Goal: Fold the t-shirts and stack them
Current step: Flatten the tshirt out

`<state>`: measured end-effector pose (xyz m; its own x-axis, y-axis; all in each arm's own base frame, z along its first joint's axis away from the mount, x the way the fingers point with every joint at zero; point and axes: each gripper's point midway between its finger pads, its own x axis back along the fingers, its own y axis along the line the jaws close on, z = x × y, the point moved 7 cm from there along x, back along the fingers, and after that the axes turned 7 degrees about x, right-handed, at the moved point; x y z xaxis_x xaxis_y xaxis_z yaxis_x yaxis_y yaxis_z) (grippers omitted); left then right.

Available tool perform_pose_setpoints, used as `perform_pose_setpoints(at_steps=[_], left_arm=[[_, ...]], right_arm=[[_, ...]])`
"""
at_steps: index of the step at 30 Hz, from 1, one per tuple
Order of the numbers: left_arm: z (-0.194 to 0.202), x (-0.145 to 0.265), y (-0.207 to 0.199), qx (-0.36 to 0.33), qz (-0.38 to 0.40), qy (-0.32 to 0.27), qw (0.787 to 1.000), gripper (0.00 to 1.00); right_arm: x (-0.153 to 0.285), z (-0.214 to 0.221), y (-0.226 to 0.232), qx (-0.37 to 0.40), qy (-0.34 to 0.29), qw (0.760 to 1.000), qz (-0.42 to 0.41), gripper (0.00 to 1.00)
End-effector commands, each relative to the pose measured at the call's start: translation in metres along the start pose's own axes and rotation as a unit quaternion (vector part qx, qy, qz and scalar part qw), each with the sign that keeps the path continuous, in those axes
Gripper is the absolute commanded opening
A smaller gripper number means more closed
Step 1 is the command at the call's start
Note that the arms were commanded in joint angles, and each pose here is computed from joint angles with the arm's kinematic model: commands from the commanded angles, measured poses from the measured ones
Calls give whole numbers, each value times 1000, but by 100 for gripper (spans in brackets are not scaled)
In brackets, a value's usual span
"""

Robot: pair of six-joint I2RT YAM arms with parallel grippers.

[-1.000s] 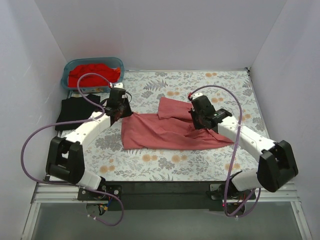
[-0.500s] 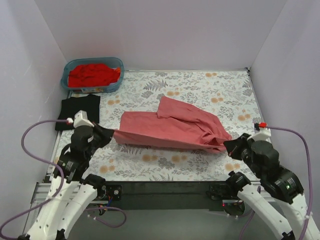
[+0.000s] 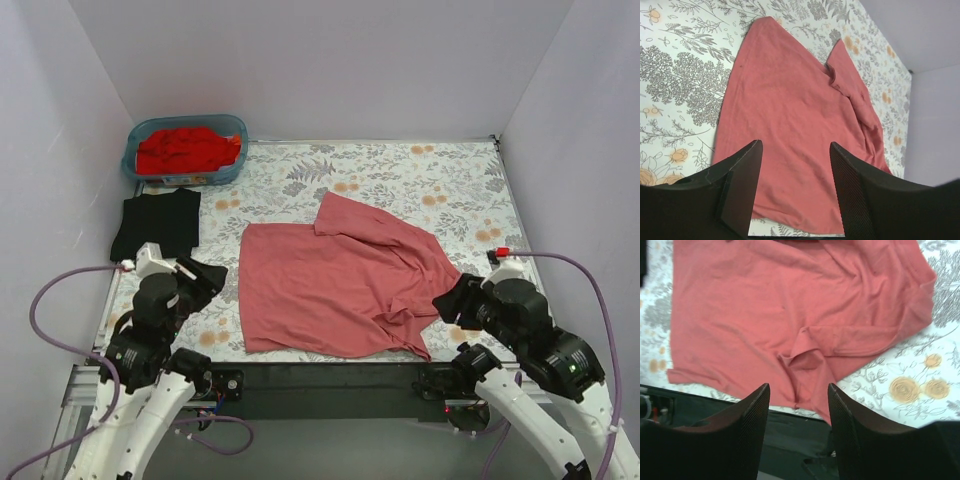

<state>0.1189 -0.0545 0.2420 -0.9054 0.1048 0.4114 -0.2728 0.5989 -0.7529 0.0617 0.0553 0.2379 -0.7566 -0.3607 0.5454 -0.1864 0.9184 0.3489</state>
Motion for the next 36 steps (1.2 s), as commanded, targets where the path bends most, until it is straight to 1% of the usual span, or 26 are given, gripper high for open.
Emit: perform_pose_setpoints(at_steps=[1, 2, 3, 4, 5, 6, 7, 8, 9, 10, 11, 12, 13, 14, 15, 16, 17, 18, 20, 21, 24, 26, 28, 32, 35, 36], left_arm=[[0, -21, -17, -47, 8, 29, 998, 55], [9, -40, -16, -63, -22, 69, 995, 55], [15, -50, -21, -71, -14, 95, 993, 56], [19, -62, -23, -94, -20, 120, 988, 56], [28, -82, -18, -108, -54, 156, 980, 56], [33, -95, -22, -118, -49, 176, 976, 54], [33, -105, -26, -132, -52, 184, 973, 52], [40, -126, -23, -143, -72, 206, 966, 51], [42, -135, -25, -150, -74, 212, 963, 49], [40, -145, -33, -153, -70, 212, 963, 48], [43, -154, -33, -159, -73, 224, 959, 44], [51, -170, -28, -162, -87, 243, 952, 43], [56, -177, -27, -162, -89, 258, 948, 41], [56, -185, -31, -165, -86, 262, 947, 39], [65, -195, -24, -166, -100, 282, 940, 35], [68, -199, -22, -166, -104, 288, 937, 34], [70, -203, -20, -167, -106, 294, 935, 34], [73, -205, -17, -168, -111, 301, 932, 33], [78, -210, -7, -169, -128, 306, 928, 33], [82, -209, 0, -166, -137, 311, 926, 33], [92, -206, 17, -154, -157, 327, 919, 32], [95, -204, 21, -145, -163, 332, 918, 29], [99, -197, 30, -136, -176, 334, 916, 25], [98, -183, 40, -121, -186, 330, 918, 24], [98, -177, 50, -111, -200, 332, 915, 24], [96, -175, 51, -108, -202, 329, 916, 24]], right_arm=[[-21, -33, 10, 79, -23, 997, 10, 57], [-29, -38, 13, 90, -16, 996, 13, 57], [-49, -42, 17, 101, 12, 994, 27, 56], [-58, -49, 19, 120, 18, 992, 37, 52], [-69, -53, 20, 128, 26, 990, 48, 50], [-92, -59, 24, 139, 38, 988, 61, 44], [-102, -68, 27, 154, 35, 986, 61, 41], [-122, -70, 28, 163, 56, 983, 66, 38], [-134, -76, 30, 165, 55, 983, 59, 37], [-147, -88, 30, 152, 43, 986, 43, 37], [-157, -96, 30, 150, 40, 987, 37, 36], [-178, -96, 20, 132, 67, 988, 35, 33], [-190, -103, 17, 124, 56, 990, 27, 31], [-207, -102, 12, 116, 72, 990, 27, 30], [-215, -103, 4, 102, 78, 992, 20, 29], [-224, -108, 2, 98, 69, 993, 15, 29], [-237, -104, -5, 88, 84, 992, 16, 28], [-243, -108, -14, 77, 81, 994, 18, 28], [-262, -106, -22, 65, 95, 993, 5, 27], [-267, -111, -27, 62, 92, 994, 2, 27], [-290, -110, -40, 49, 109, 993, -4, 26], [-305, -102, -47, 39, 126, 991, -7, 25], [-313, -103, -53, 24, 129, 991, -12, 25], [-333, -85, -73, -14, 156, 988, 6, 25], [-337, -74, -98, -59, 169, 983, 37, 25], [-335, -73, -112, -76, 168, 981, 56, 25]])
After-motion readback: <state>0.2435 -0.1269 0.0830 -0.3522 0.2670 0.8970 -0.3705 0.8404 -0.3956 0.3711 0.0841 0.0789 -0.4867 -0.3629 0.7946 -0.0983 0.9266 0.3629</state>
